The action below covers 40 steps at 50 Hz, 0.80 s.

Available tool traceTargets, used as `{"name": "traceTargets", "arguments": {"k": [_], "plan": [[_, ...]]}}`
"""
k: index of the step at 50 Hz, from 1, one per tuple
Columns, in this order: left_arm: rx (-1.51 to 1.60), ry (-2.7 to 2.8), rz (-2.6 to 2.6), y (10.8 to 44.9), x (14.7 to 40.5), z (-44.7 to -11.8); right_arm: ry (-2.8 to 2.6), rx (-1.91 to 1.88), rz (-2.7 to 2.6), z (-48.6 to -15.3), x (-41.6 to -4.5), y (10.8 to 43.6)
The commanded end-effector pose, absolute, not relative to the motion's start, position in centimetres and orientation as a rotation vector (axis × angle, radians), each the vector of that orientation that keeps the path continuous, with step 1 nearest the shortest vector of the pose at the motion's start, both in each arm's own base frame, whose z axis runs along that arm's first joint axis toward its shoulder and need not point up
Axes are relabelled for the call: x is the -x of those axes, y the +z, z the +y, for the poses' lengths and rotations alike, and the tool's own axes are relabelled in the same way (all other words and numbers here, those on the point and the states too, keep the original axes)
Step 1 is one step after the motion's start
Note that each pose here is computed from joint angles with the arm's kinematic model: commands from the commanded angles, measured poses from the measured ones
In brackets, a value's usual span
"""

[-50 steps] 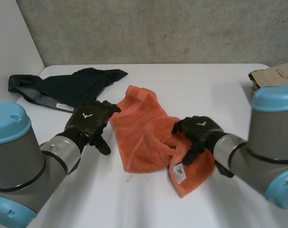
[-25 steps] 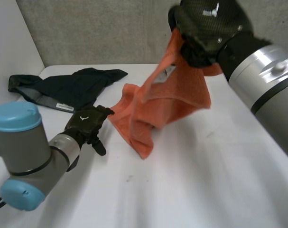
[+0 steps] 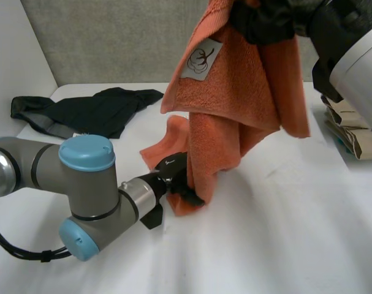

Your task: Fold the laundry.

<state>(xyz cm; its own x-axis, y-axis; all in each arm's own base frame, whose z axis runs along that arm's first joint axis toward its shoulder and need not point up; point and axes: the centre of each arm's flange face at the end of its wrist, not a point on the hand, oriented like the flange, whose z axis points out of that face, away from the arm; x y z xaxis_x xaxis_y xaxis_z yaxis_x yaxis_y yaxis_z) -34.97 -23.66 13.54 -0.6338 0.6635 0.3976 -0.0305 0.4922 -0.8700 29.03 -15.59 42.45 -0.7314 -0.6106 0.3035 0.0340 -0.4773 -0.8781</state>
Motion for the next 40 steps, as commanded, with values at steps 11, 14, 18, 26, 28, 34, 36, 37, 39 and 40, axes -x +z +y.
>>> {"name": "traceTargets", "arguments": {"k": [11,14,18,26,28,34,36,37,39,40], "plan": [[0.382,1.759,-1.857,26.2,28.9,-25.8,-2.313,0.881,1.696,-23.5,-22.8,40.1],[0.443,1.915,-1.807,29.2,27.3,-25.4,-2.243,0.963,1.807,-26.2,-21.9,37.7],[0.534,2.027,-1.760,31.0,26.9,-24.5,-2.155,1.039,1.903,-28.7,-21.3,34.7],[0.649,1.960,-1.894,27.3,27.7,-25.4,-1.965,1.414,2.021,-30.7,-21.8,27.2],[0.674,1.919,-1.930,26.1,28.2,-25.6,-1.885,1.647,2.004,-29.7,-21.8,25.2],[0.757,1.872,-1.949,24.5,29.9,-25.6,-1.533,2.139,1.880,-25.3,-21.2,21.0],[0.771,1.879,-1.940,24.5,30.2,-25.4,-1.407,2.273,1.804,-23.7,-21.0,20.1],[0.773,1.880,-1.937,24.6,30.2,-25.4,-1.385,2.298,1.776,-23.4,-21.0,20.0],[0.774,1.884,-1.929,24.8,30.3,-25.3,-1.373,2.319,1.747,-23.1,-21.0,20.0],[0.776,1.883,-1.928,24.8,30.3,-25.3,-1.390,2.314,1.744,-23.2,-21.1,20.1]]}}
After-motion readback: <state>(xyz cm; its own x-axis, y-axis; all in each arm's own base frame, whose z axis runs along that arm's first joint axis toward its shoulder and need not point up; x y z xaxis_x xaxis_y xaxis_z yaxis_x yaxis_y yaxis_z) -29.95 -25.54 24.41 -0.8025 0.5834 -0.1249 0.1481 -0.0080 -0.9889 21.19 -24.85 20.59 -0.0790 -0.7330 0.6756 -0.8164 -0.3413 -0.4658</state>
